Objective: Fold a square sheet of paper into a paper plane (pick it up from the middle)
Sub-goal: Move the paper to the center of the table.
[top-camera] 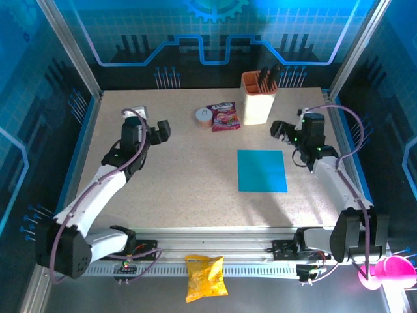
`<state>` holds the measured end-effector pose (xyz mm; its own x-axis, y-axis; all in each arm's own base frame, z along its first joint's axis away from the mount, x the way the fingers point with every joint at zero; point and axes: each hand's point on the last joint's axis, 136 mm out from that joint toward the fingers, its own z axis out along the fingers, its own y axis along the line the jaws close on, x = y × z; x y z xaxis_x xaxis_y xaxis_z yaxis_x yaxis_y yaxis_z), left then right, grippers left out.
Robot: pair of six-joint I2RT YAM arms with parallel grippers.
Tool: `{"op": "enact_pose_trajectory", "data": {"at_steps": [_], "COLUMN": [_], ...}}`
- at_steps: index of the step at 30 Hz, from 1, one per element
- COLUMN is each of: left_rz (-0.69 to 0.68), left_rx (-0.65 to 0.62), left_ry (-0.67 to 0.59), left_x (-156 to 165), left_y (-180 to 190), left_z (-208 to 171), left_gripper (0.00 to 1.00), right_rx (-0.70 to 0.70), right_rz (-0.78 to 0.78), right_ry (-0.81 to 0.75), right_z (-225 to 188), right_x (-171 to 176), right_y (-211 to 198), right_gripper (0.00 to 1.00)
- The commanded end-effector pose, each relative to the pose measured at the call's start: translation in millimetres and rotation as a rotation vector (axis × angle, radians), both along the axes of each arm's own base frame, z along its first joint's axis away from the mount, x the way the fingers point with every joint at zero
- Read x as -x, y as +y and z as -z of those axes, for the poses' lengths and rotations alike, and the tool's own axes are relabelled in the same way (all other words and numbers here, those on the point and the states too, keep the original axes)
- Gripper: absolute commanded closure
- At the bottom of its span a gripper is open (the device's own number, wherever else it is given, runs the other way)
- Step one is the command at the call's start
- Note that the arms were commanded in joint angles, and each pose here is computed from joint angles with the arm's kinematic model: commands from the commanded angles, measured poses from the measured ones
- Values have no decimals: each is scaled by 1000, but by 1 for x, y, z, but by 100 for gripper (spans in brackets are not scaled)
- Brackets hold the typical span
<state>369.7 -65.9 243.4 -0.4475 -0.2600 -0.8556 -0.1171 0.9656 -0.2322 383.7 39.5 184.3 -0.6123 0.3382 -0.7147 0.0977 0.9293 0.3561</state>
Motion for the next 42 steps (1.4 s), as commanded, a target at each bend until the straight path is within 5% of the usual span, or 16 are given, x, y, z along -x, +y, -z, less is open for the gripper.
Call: {"op": "enact_pose_trajectory", "data": {"at_steps": [1,9,25,42], "left_rz": [15,105,83,101], "left_rx": [23,163,217,302], "left_ry": [222,299,324,338], "left_x": [58,118,146,150], "left_y": [-16,-55,-47,-56], "left_z": [26,44,70,74], "left_gripper": [0,0,0,0], "right_rx": [-108,-85,-19,-150], "right_rz": [-116,-89,-136,-242], "right_ry": [250,366,523,557], "right_z": [51,106,177,186], "right_x": [50,81,89,142], "right_y": [48,71,116,286], "right_gripper": [3,3,3,3]}}
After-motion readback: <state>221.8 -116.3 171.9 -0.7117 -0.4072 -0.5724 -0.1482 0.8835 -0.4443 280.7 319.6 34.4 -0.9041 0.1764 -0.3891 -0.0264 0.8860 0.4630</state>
